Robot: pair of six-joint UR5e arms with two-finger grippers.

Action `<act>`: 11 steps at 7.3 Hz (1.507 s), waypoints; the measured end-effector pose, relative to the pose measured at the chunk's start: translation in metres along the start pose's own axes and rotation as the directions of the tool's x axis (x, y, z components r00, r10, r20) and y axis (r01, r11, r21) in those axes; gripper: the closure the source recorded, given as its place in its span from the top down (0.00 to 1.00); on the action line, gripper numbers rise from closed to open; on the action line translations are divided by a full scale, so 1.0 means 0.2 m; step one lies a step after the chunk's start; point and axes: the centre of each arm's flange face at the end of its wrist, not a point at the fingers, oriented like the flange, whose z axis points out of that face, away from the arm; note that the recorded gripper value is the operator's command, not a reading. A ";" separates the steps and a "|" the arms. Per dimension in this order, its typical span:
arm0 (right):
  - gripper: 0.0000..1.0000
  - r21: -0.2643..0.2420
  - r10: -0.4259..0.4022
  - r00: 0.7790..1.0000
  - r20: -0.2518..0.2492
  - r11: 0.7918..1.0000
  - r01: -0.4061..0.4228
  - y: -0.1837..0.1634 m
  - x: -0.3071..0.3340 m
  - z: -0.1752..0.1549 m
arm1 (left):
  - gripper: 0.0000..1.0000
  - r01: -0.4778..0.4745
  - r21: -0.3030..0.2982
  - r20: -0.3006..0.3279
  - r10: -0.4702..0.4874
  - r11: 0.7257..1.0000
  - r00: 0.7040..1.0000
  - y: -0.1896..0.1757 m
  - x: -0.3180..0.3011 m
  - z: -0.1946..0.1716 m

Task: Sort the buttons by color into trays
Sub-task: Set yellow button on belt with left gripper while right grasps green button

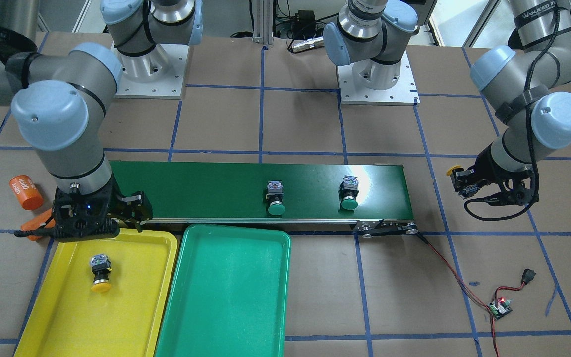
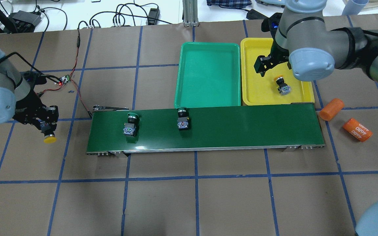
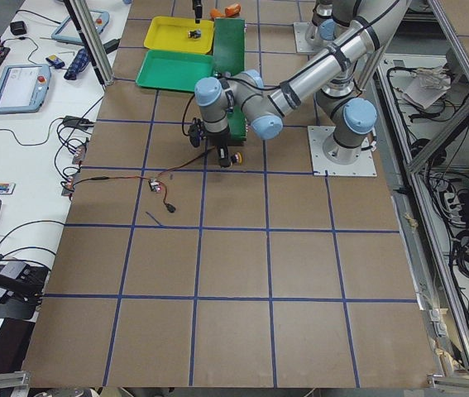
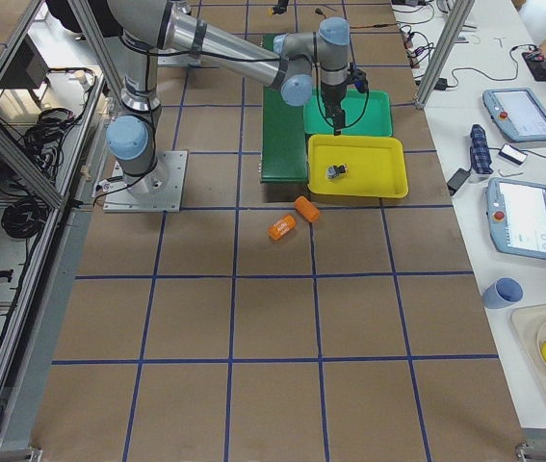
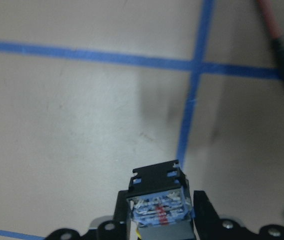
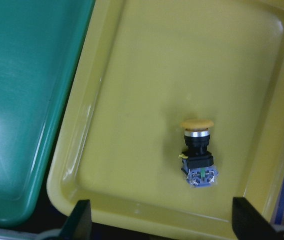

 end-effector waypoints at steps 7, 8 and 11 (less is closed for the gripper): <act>0.89 -0.109 0.222 0.970 0.100 0.971 -0.211 0.41 -0.79 -0.26 | 0.00 -0.275 -0.018 -0.096 0.272 0.961 0.957 -0.18 0.60 -0.06; 0.87 -0.115 0.230 0.966 0.114 0.969 -0.217 0.41 -0.87 -0.20 | 0.77 -0.282 -0.026 -0.117 0.278 0.959 0.954 -0.18 0.63 -0.01; 0.87 -0.066 0.209 0.967 0.142 0.977 -0.202 0.30 -1.03 0.05 | 1.00 -0.282 -0.041 -0.131 0.275 0.958 0.953 -0.18 0.67 0.06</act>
